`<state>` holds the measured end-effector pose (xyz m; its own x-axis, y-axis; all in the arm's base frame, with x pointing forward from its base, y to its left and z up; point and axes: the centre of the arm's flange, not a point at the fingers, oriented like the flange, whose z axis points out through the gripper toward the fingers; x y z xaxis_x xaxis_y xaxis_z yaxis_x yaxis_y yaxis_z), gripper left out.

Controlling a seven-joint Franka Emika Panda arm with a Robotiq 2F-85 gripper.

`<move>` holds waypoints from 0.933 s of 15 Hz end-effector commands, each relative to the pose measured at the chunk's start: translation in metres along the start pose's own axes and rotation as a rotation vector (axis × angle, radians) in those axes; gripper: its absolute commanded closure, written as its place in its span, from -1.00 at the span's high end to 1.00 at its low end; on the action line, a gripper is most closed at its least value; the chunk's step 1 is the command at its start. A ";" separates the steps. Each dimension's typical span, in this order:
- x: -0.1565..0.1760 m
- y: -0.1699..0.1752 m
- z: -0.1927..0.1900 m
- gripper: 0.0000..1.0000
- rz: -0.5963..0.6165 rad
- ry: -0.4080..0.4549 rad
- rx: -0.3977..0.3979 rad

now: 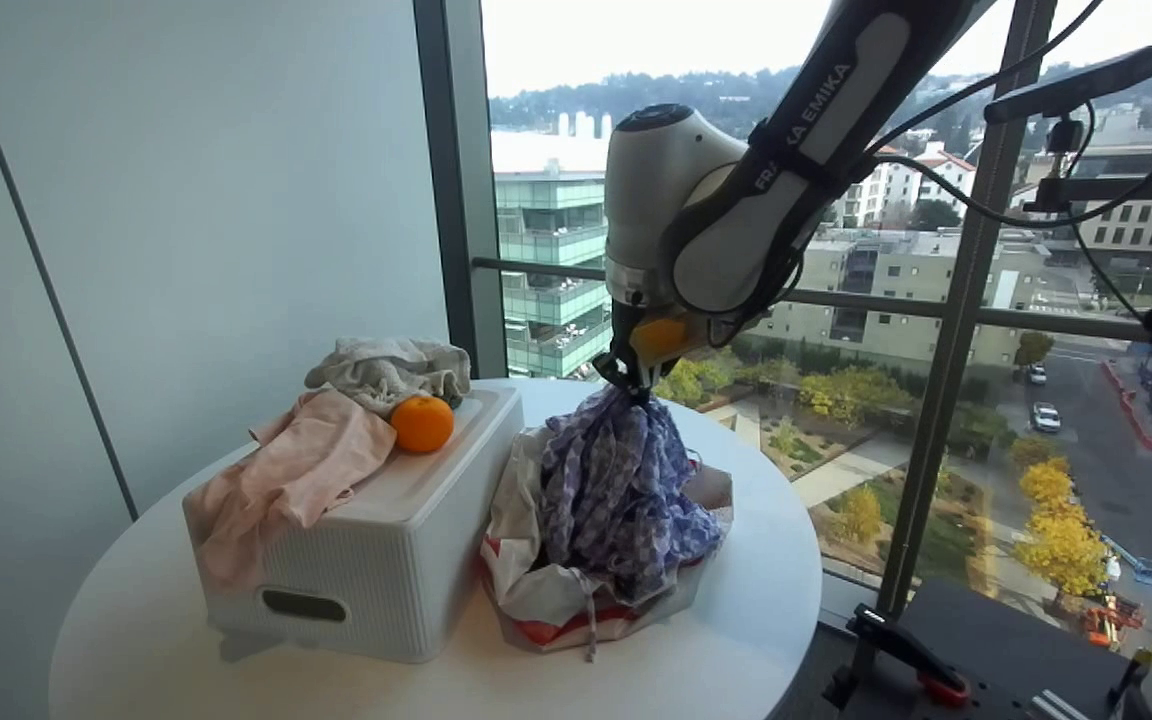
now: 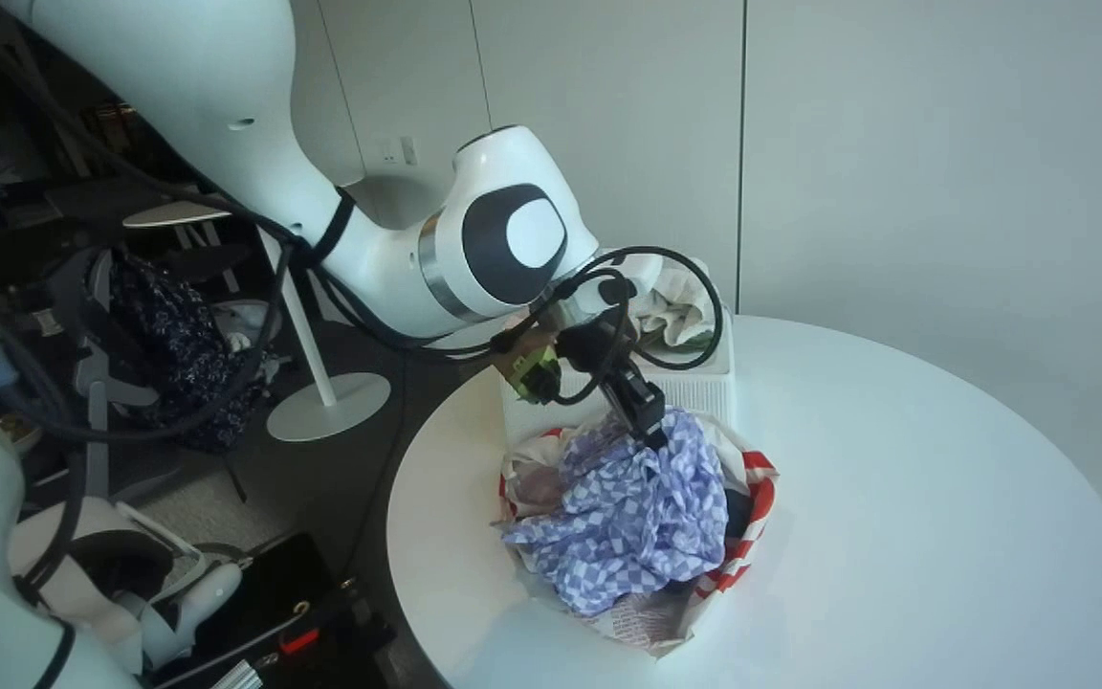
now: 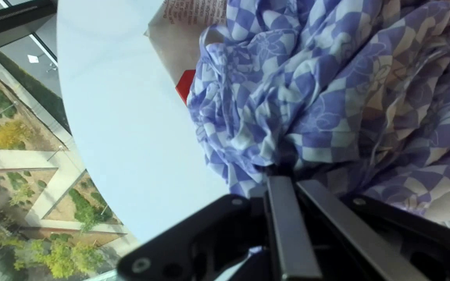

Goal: Remove the clothing from the plastic bag and put them on top of the storage container.

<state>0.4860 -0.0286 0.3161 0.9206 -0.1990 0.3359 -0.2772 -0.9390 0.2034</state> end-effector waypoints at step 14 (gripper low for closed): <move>0.137 -0.014 -0.239 -0.99 0.153 0.623 -0.156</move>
<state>0.5341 0.0009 0.5385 0.6350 -0.1046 0.7654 -0.4366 -0.8660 0.2438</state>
